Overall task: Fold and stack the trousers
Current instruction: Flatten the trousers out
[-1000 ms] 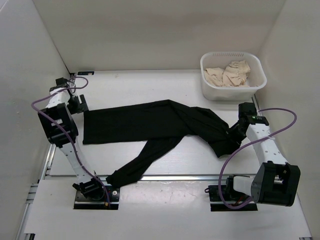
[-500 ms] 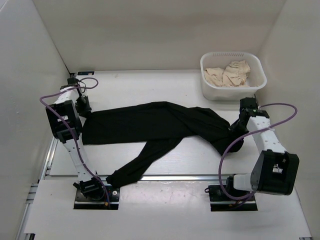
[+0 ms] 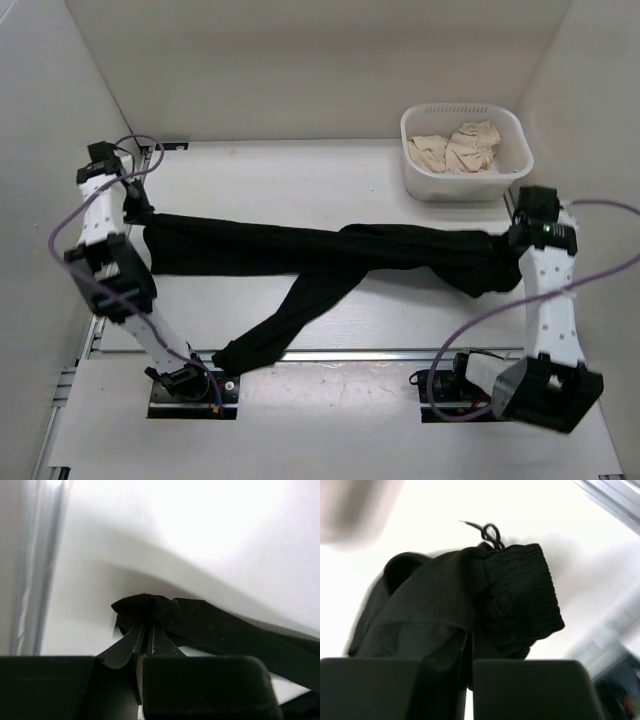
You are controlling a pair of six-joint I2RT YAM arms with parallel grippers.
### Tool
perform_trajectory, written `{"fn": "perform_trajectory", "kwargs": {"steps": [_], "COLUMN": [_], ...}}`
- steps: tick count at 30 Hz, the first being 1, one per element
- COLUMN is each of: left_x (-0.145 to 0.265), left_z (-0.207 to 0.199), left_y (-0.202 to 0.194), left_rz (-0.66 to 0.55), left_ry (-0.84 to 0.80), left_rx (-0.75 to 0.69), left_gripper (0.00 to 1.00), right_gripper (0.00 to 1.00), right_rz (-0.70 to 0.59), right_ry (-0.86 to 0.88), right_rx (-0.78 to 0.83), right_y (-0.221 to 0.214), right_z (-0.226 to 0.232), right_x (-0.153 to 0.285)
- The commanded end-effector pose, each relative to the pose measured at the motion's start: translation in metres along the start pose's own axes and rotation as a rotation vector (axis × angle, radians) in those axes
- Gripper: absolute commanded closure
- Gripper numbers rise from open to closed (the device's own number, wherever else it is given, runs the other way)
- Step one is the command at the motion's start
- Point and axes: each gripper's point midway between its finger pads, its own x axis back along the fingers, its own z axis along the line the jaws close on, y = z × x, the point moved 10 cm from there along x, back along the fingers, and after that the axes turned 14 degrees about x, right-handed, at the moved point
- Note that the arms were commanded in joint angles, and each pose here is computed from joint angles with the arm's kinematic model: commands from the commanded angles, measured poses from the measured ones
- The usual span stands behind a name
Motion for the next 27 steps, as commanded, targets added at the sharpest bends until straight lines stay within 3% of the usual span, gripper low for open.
{"fn": "perform_trajectory", "kwargs": {"steps": [1, 3, 4, 6, 7, 9, 10, 11, 12, 15, 16, 18, 19, 20, 21, 22, 24, 25, 27], "left_x": [0.084, 0.078, 0.090, 0.093, 0.104, 0.120, 0.133, 0.142, 0.156, 0.178, 0.183, 0.190, 0.194, 0.194, 0.200, 0.205, 0.212, 0.217, 0.217], "left_z": [0.011, 0.023, 0.026, 0.035, 0.036, 0.036, 0.034, 0.032, 0.029, 0.026, 0.026, 0.024, 0.021, 0.021, 0.019, 0.019, 0.016, 0.015, 0.015], "left_y": [-0.040, -0.076, -0.088, -0.114, -0.121, -0.128, -0.130, -0.130, -0.127, -0.125, -0.124, -0.128, -0.129, -0.129, -0.129, -0.127, -0.127, -0.125, -0.125], "left_rz": [-0.090, -0.006, -0.024, 0.034, 0.007, -0.001, -0.022, -0.029, -0.033, -0.100, -0.122, -0.146, -0.163, -0.164, -0.187, -0.205, -0.231, -0.249, -0.249], "left_ry": [0.013, 0.068, 0.073, 0.100, 0.094, 0.081, 0.059, 0.040, 0.011, -0.018, -0.024, -0.035, -0.045, -0.045, -0.056, -0.060, -0.081, -0.086, -0.086], "left_rx": [0.005, 0.007, 0.007, 0.016, 0.016, 0.016, 0.016, 0.015, 0.014, 0.011, 0.010, -0.003, -0.014, -0.015, -0.024, -0.025, -0.035, -0.036, -0.036], "left_gripper": [0.86, 0.86, 0.86, 0.86, 0.86, 0.86, 0.86, 0.86, 0.86, 0.86, 0.86, 0.86, 0.86, 0.86, 0.86, 0.86, 0.86, 0.86, 0.86], "right_gripper": [0.96, 0.71, 0.36, 0.24, 0.13, 0.10, 0.10, 0.15, 0.17, 0.18, 0.18, 0.11, 0.08, 0.06, 0.03, 0.01, 0.01, 0.01, 0.01], "right_rz": [0.131, 0.154, 0.185, 0.187, 0.151, 0.038, -0.020, -0.035, -0.177, -0.185, -0.147, -0.123, -0.030, -0.072, -0.041, 0.075, 0.064, 0.155, 0.179], "right_ry": [-0.236, -0.290, -0.338, -0.425, -0.484, -0.423, -0.328, -0.116, 0.095, 0.437, 0.414, 0.432, 0.381, 0.437, 0.449, 0.402, 0.430, 0.391, 0.397], "right_rx": [-0.029, -0.060, -0.088, -0.108, -0.116, -0.126, -0.038, 0.020, 0.070, 0.307, 0.386, 0.684, 0.810, 0.903, 0.946, 1.011, 1.051, 1.094, 1.132], "right_y": [-0.057, -0.079, -0.094, -0.105, -0.105, -0.089, -0.080, -0.074, -0.050, -0.041, -0.029, -0.046, -0.059, -0.056, -0.060, -0.076, -0.075, -0.092, -0.100], "right_z": [-0.042, -0.056, -0.062, -0.074, -0.080, -0.076, -0.073, -0.056, -0.032, 0.025, 0.052, 0.103, 0.129, 0.161, 0.180, 0.200, 0.238, 0.249, 0.268], "right_x": [0.005, 0.005, -0.001, 0.002, 0.004, 0.012, 0.019, 0.020, 0.019, 0.022, 0.015, 0.021, -0.001, 0.016, 0.013, -0.014, -0.012, -0.038, -0.046]}}
